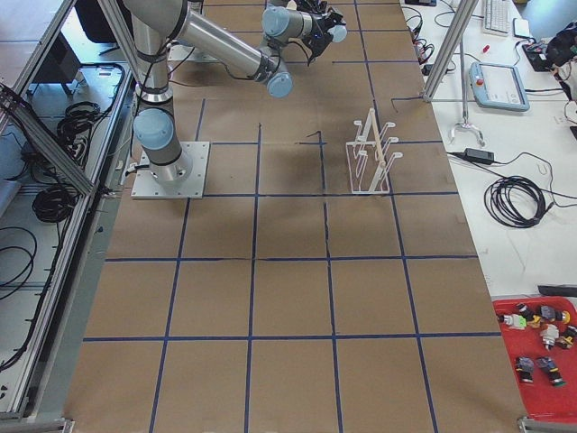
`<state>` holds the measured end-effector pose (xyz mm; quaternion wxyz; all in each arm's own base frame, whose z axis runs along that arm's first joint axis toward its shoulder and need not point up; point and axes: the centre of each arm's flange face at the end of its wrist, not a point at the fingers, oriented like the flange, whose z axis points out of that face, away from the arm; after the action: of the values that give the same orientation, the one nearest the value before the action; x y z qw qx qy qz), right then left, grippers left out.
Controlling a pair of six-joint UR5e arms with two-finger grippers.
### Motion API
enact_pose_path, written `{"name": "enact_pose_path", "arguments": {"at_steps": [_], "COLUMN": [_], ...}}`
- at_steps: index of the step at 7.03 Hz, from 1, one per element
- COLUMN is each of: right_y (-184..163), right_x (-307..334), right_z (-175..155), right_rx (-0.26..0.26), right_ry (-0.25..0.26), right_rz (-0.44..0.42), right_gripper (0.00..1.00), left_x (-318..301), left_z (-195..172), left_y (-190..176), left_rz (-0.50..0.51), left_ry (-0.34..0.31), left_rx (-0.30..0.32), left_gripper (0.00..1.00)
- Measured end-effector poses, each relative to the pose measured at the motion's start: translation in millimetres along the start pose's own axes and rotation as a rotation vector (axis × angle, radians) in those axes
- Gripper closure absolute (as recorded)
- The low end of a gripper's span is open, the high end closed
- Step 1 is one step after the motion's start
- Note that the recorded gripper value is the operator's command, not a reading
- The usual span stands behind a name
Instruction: Transfer IKEA cup to right arm and place on rack
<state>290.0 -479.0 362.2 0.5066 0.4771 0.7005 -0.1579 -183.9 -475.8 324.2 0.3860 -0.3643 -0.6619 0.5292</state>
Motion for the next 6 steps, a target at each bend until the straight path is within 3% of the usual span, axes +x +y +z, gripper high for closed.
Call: {"name": "enact_pose_path", "arguments": {"at_steps": [2,4,6], "right_y": [-0.2,-0.1,-1.9], "right_x": [-0.2,-0.8,-1.8], "right_z": [-0.1,-0.2,0.5], "right_rx": [0.0,-0.001,0.002], "right_ry": [-0.001,-0.003,-0.005], "right_rz": [0.0,-0.001,-0.005], "right_gripper": [0.53,0.56,0.69], "left_x": [-0.2,-0.9,-5.2], "left_z": [-0.3,-1.5,-4.3], "left_y": [-2.3,-3.7,-7.2], "left_rz": [0.005,-0.005,-0.022], "left_ry": [-0.004,-0.005,-0.013], "left_rx": [0.001,0.003,0.007], "left_gripper": [0.09,0.02,0.01]}}
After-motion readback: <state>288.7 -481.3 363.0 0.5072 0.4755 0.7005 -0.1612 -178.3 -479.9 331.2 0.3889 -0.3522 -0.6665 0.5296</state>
